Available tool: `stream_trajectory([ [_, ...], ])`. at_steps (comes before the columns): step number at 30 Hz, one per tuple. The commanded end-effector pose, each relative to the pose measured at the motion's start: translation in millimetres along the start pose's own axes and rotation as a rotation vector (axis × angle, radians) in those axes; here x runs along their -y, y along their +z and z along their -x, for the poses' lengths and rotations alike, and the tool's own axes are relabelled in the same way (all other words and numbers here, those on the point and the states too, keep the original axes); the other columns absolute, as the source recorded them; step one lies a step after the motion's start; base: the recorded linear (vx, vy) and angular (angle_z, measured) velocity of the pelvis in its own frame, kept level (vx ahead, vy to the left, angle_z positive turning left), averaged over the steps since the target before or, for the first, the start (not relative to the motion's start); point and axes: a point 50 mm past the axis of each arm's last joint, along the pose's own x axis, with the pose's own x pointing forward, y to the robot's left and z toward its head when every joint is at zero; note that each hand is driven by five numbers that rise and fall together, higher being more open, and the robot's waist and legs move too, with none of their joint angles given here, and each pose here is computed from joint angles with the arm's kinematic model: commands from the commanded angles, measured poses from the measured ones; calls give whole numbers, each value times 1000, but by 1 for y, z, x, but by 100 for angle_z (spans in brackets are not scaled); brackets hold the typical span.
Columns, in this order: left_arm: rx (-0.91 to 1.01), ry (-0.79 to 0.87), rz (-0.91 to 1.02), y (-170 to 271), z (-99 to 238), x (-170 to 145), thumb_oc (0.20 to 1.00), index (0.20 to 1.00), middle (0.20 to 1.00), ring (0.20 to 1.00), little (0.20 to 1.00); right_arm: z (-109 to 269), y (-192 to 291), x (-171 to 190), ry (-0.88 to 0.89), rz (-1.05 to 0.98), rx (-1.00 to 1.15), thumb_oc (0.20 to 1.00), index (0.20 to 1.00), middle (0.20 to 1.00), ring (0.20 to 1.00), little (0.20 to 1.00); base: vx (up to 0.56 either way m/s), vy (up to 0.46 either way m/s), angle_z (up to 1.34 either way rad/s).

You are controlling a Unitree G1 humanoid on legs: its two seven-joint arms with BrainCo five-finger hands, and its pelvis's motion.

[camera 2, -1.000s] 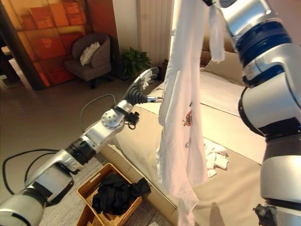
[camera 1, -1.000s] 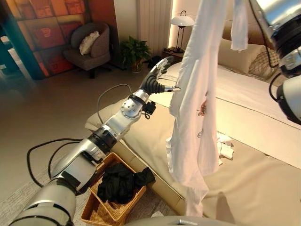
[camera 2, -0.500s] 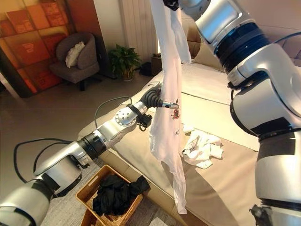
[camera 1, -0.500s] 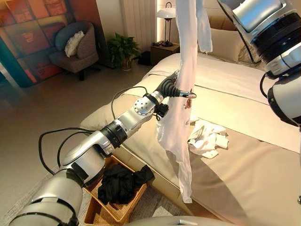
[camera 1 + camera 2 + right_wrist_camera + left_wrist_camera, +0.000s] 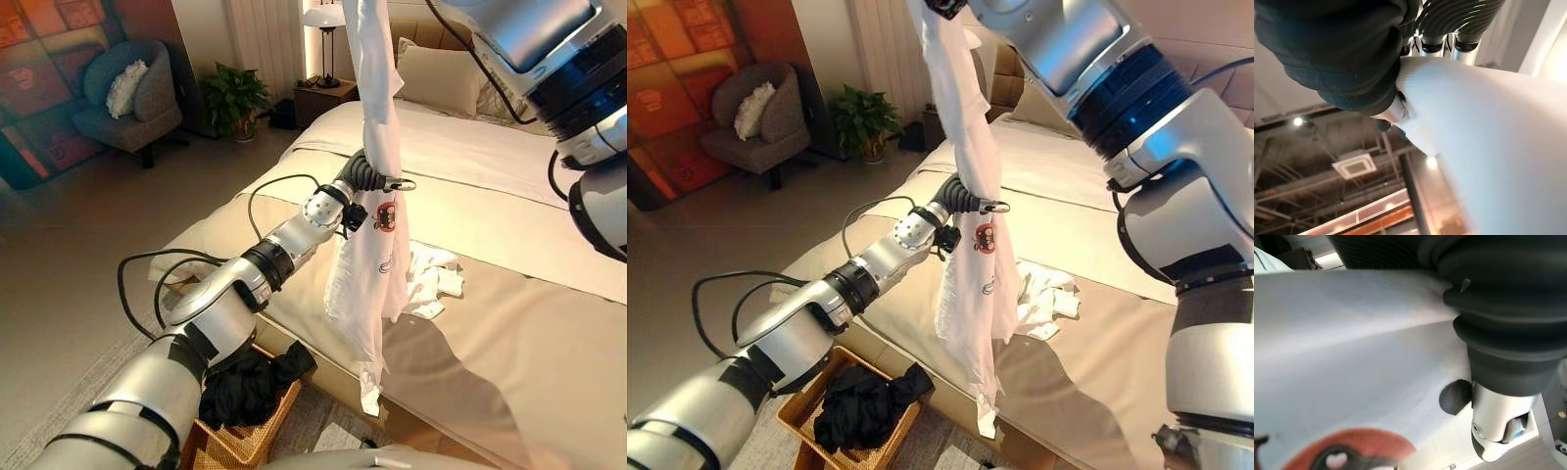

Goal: Pick up clothes into the bucket

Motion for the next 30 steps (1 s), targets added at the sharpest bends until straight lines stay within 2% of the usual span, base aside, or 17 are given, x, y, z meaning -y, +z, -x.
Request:
stream_trajectory([
  [1, 29, 39, -53, 21, -14, -8, 200, 200, 200, 200, 200, -19, 48, 46, -157, -26, 161, 200, 200, 200, 200, 200, 1, 2, -11],
  [4, 38, 16, -76, 22, -13, -10, 200, 200, 200, 200, 200, -20, 47, 51, -175, -11, 146, 200, 200, 200, 200, 200, -1, -3, -10],
  [8, 51, -38, -219, 24, -10, -16, 200, 200, 200, 200, 200, -20, 35, 69, -218, 56, 74, 200, 200, 200, 200, 200, 0, -3, -5],
  [10, 70, -60, -321, 30, -10, -20, 200, 200, 200, 200, 200, -18, 24, 80, -245, 102, 16, 200, 200, 200, 200, 200, 0, 0, 0],
  [12, 89, -100, -530, 38, -10, -25, 200, 200, 200, 200, 200, -16, 14, 92, -259, 172, -45, 200, 200, 200, 200, 200, 0, 0, 0],
  [16, 162, -144, -743, 66, -8, -37, 200, 200, 200, 200, 200, -12, 0, 110, -280, 279, -153, 200, 200, 200, 200, 200, -6, -13, 8],
  [21, 202, -124, -861, 88, -7, -53, 200, 200, 200, 200, 200, -6, -11, 121, -310, 282, -214, 200, 200, 200, 200, 200, 5, -11, 14],
  [22, 219, -106, -872, 95, -6, -58, 200, 200, 200, 200, 200, -4, -15, 124, -319, 280, -234, 322, 322, 322, 322, 322, 8, -5, 18],
  [23, 239, -93, -889, 102, -5, -62, 200, 200, 200, 200, 200, -1, -18, 126, -321, 292, -250, 495, 495, 495, 495, 495, -1, -2, 13],
  [24, 261, -68, -901, 112, -4, -68, 200, 200, 200, 200, 200, 2, -24, 127, -317, 292, -267, 1000, 1000, 1000, 1000, 1000, -1, 6, 7],
  [30, 353, 126, -935, 154, 15, -118, 200, 200, 200, 200, 200, 32, -54, 130, -290, 245, -320, 1000, 1000, 1000, 1000, 1000, 4, 7, 6],
])
